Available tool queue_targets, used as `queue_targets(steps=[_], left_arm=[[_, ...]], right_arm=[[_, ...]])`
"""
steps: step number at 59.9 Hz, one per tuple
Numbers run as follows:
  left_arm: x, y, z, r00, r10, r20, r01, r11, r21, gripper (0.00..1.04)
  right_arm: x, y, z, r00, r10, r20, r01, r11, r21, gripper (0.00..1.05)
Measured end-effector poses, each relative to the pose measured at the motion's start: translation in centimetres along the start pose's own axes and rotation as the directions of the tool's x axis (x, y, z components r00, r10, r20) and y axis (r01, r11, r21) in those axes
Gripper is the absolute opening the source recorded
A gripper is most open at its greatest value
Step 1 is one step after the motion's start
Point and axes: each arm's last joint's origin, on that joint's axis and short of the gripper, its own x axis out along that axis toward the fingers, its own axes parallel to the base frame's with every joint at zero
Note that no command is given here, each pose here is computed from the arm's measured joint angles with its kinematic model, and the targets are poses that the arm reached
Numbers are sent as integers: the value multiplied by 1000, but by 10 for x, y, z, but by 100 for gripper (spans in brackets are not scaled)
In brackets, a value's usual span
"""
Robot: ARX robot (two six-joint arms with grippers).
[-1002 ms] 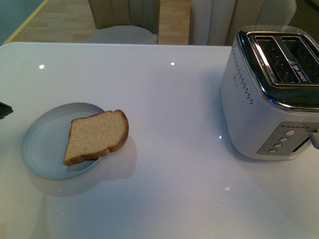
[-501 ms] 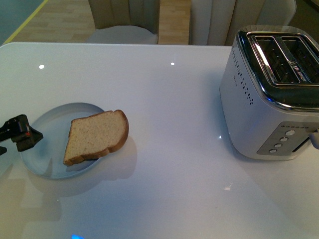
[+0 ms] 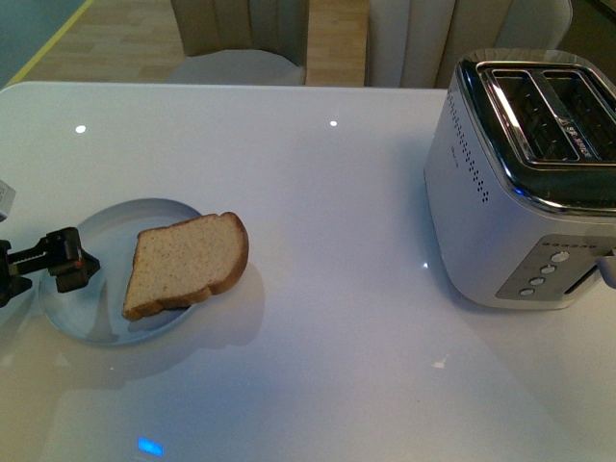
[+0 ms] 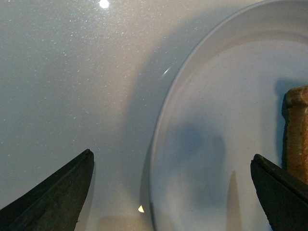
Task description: Left arm holds plate, right arm toasts bread
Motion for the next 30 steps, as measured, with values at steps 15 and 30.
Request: queue_targets(steps=[15,30], left_arm=[[5,-6,-1,1000,12,-6,-12,1000,28,73],[6,-9,-4,999,16,-32,-15,999,31,19]], right_arm=[[0,0,0,1000,0,0,0,1000,0,96],[0,0,0,1000,0,0,0,1000,0,96]])
